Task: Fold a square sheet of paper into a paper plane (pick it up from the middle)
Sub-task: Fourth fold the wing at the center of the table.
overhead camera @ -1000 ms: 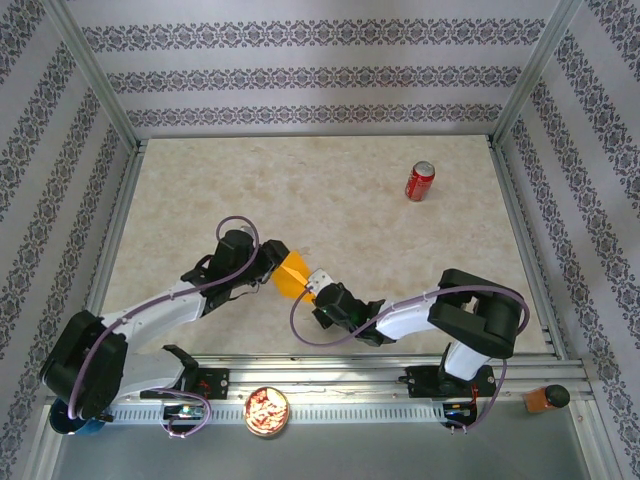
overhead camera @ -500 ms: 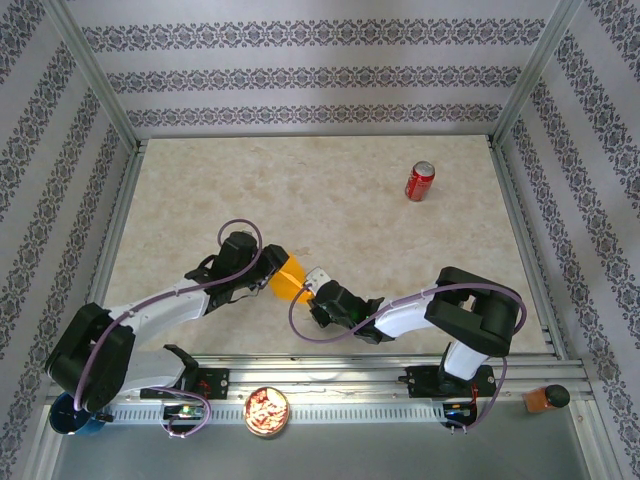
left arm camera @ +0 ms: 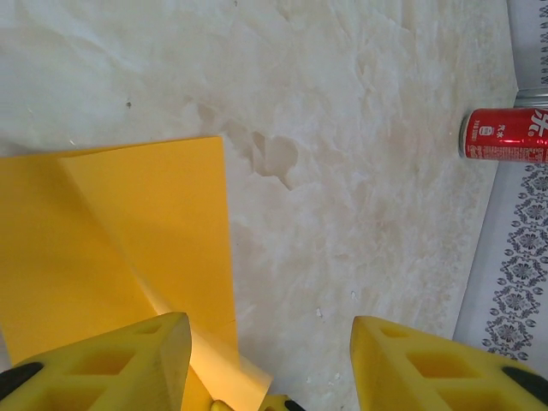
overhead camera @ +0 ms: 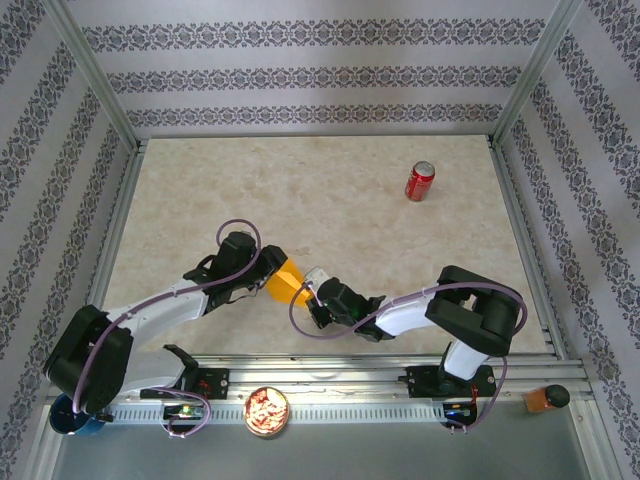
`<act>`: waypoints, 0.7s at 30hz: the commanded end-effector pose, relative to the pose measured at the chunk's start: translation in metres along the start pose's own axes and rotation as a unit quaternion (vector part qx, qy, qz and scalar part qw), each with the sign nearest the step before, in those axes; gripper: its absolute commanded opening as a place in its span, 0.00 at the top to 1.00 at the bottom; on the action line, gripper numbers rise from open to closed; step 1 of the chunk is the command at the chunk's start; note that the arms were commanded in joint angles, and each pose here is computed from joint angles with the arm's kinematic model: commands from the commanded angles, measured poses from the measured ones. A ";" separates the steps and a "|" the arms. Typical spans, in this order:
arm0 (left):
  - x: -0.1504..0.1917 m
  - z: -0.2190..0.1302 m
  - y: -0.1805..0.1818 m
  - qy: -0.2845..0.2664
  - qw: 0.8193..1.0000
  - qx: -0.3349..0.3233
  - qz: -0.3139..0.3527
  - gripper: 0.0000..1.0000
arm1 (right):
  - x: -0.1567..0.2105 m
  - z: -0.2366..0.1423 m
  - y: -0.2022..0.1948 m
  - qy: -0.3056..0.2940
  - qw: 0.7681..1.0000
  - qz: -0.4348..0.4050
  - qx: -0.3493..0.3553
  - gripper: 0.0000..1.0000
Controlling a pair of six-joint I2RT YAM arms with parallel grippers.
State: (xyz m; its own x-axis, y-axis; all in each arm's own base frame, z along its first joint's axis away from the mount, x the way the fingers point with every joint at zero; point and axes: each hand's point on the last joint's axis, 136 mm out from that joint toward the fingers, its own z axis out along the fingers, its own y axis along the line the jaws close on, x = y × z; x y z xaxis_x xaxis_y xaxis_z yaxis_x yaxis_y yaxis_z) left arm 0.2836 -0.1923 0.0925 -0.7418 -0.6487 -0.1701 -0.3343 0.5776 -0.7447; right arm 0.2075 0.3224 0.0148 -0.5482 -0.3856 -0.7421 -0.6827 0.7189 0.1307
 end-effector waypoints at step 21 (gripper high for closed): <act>0.010 0.029 -0.032 0.075 0.995 0.065 0.032 0.54 | -0.001 0.013 -0.012 0.052 0.965 0.254 -0.029 0.92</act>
State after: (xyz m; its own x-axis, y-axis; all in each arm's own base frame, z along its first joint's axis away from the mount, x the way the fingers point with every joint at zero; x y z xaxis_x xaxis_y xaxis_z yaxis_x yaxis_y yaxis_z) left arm 0.2872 -0.2158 0.0726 -0.8275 -0.5523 -0.1013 -0.3032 0.5913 -0.7473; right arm 0.2267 0.3226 0.0163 -0.8082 -0.0724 -0.5844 -0.4017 0.7936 0.4571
